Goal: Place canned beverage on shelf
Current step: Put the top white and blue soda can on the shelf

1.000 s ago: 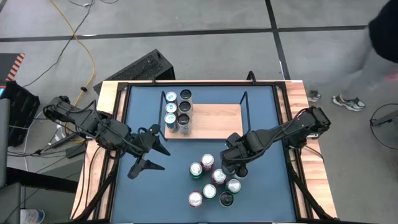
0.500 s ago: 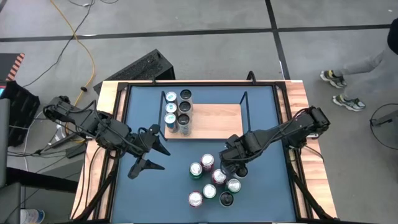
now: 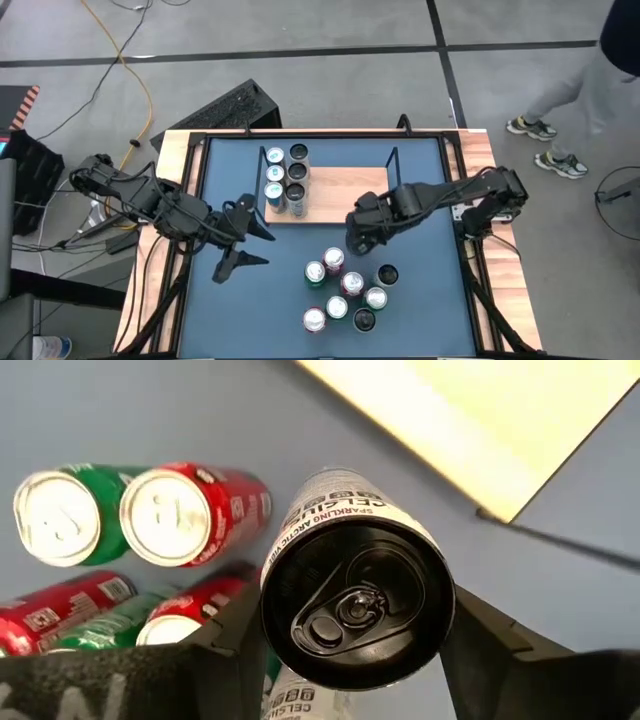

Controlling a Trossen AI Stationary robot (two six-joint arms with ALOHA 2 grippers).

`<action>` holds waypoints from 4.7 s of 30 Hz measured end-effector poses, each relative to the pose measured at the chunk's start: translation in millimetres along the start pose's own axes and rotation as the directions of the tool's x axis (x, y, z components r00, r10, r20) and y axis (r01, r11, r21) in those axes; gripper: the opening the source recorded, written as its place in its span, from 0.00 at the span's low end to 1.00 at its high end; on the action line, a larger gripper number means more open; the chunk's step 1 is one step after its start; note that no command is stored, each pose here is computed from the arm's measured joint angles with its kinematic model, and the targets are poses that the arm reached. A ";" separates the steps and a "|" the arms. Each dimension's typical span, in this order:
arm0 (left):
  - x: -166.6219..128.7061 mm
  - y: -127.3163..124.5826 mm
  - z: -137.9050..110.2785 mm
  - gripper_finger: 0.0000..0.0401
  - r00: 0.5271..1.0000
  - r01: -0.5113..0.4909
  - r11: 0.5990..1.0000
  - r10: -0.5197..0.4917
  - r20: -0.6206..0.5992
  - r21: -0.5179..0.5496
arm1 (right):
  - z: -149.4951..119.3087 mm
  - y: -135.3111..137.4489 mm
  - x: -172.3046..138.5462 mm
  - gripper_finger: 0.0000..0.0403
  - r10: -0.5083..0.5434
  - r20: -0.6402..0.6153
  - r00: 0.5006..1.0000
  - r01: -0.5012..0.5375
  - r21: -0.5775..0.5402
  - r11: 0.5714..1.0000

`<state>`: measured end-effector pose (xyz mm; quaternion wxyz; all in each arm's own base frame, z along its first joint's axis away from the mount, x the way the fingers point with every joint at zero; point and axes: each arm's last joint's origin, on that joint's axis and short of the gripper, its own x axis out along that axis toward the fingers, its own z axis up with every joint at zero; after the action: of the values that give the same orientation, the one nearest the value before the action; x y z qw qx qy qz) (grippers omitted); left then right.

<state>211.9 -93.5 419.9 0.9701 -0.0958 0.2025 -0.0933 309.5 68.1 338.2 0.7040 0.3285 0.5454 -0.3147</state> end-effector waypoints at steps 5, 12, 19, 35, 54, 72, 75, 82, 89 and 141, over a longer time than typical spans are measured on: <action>-0.1 2.6 -1.7 0.59 0.998 -0.071 0.997 0.071 -0.002 0.005 | 15.0 -5.4 -8.8 0.52 0.014 0.020 1.000 -0.013 -0.014 1.000; -0.3 5.2 -5.6 0.59 0.994 -0.107 0.994 0.106 -0.039 -0.037 | 27.5 -9.7 -21.9 0.52 0.056 0.020 0.998 -0.056 -0.017 0.998; -2.1 5.1 -7.4 0.59 0.995 -0.086 0.994 0.082 -0.064 -0.072 | 45.2 -3.0 -24.0 0.52 0.029 0.009 1.000 -0.029 -0.052 0.998; -2.7 7.1 -11.9 0.59 0.988 -0.124 0.981 0.109 -0.107 -0.149 | 106.5 24.1 -1.8 0.52 0.010 0.048 0.999 -0.004 -0.127 0.992; -2.1 10.5 -15.6 0.59 0.972 -0.210 0.973 0.198 -0.125 -0.095 | 115.7 15.2 10.9 0.52 -0.032 0.026 0.999 0.035 -0.131 0.991; -2.0 10.5 -15.5 0.59 0.972 -0.209 0.975 0.199 -0.124 -0.079 | 123.0 22.2 33.8 0.56 -0.073 0.015 0.997 0.075 -0.180 0.981; -2.0 10.5 -15.5 0.59 0.972 -0.208 0.975 0.198 -0.123 -0.076 | 123.0 22.5 34.2 0.58 -0.072 0.016 0.997 0.074 -0.200 0.977; -2.0 10.4 -15.5 0.59 0.973 -0.199 0.980 0.194 -0.124 -0.027 | 124.6 25.0 33.4 0.68 -0.045 0.028 0.999 0.051 -0.235 0.971; -2.1 10.6 -15.4 0.59 0.972 -0.203 0.979 0.202 -0.121 0.002 | 127.6 23.9 26.7 0.75 -0.025 0.047 0.999 0.036 -0.239 0.970; 148.3 129.5 -5.6 0.79 0.904 -0.407 0.876 0.428 -0.025 0.260 | -39.8 -12.6 -165.0 0.75 0.344 0.461 0.818 -0.206 -0.324 0.923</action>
<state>361.6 -2.0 330.3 0.9625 0.0760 0.2447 0.0896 242.9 106.8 490.0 0.8977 0.2143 0.3225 -0.2103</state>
